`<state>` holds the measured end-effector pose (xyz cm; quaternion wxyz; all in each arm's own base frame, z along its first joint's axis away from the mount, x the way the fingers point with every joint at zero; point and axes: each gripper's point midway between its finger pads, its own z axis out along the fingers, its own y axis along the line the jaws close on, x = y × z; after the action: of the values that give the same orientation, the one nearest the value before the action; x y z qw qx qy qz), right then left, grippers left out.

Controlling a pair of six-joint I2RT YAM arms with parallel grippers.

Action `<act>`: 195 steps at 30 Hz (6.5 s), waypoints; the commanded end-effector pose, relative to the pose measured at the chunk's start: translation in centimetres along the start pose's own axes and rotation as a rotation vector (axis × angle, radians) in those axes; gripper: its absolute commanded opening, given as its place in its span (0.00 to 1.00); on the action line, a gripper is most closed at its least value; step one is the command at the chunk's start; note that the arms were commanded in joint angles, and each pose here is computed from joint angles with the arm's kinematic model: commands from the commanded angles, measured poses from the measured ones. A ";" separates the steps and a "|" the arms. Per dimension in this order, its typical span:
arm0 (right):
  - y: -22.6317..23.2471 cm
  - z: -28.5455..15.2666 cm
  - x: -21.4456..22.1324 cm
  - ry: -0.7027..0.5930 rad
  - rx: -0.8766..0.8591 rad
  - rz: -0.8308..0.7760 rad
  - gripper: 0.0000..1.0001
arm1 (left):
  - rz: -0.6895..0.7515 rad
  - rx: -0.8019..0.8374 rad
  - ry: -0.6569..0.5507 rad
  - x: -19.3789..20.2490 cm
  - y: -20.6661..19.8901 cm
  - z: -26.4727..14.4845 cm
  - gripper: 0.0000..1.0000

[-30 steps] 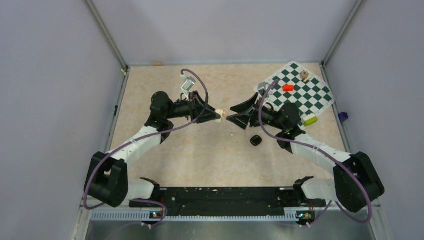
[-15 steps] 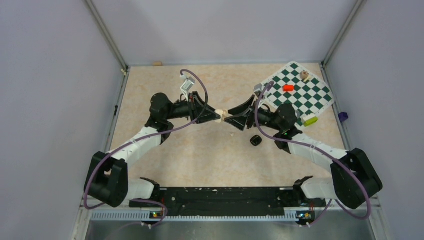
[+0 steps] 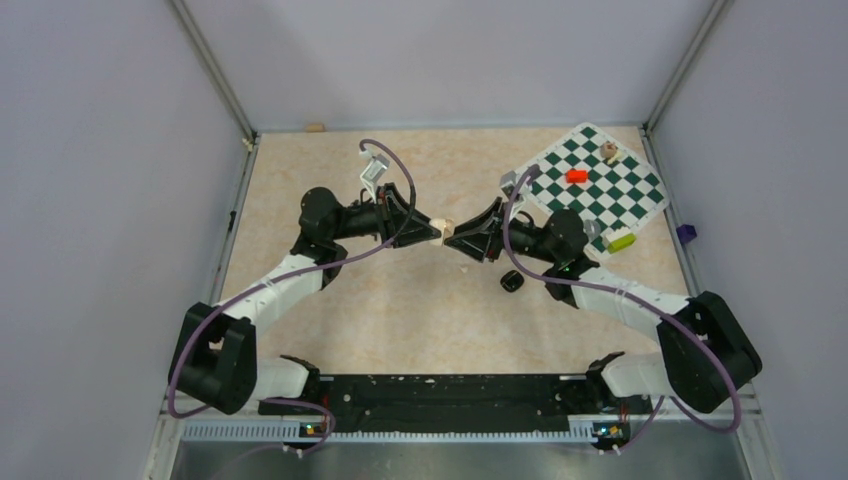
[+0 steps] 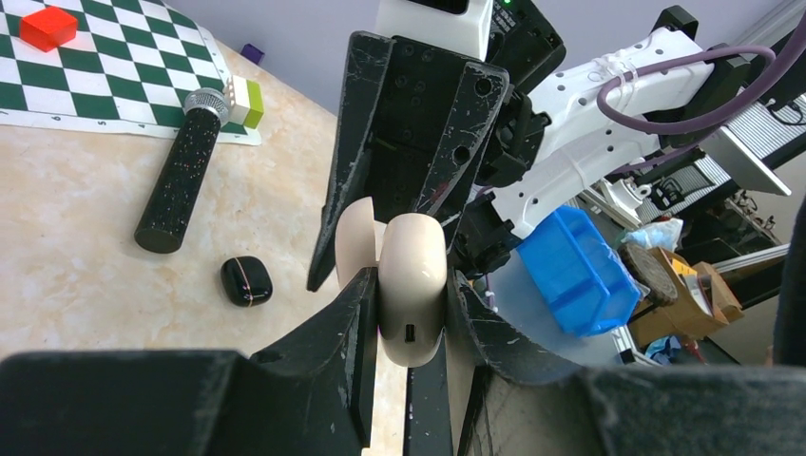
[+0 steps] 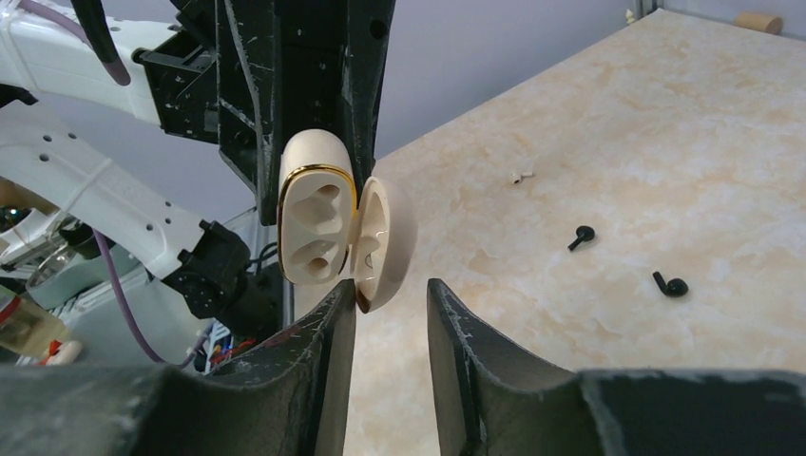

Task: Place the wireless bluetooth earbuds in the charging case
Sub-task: Adjust the charging case, then pick up the earbud from the center of the board.

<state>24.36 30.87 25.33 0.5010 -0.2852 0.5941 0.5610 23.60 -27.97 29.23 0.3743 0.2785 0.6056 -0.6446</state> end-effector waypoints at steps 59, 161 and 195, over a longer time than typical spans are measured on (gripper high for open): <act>-0.2 -2.3 -0.6 0.399 -0.024 -0.421 0.00 | 0.493 -0.103 0.284 -0.8 -0.1 -2.3 0.99; -3.9 -4.1 -3.6 0.370 0.134 -0.364 0.73 | 0.541 -0.382 0.275 -1.8 4.4 -7.5 0.00; -10.7 -5.6 15.7 0.724 -0.066 -0.997 0.49 | 0.460 -0.226 -0.019 2.9 3.7 -8.8 0.00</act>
<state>27.07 25.85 6.44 0.4504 -0.6978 0.5353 0.1536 24.12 -19.72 23.03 0.5267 0.3415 0.6119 -0.4811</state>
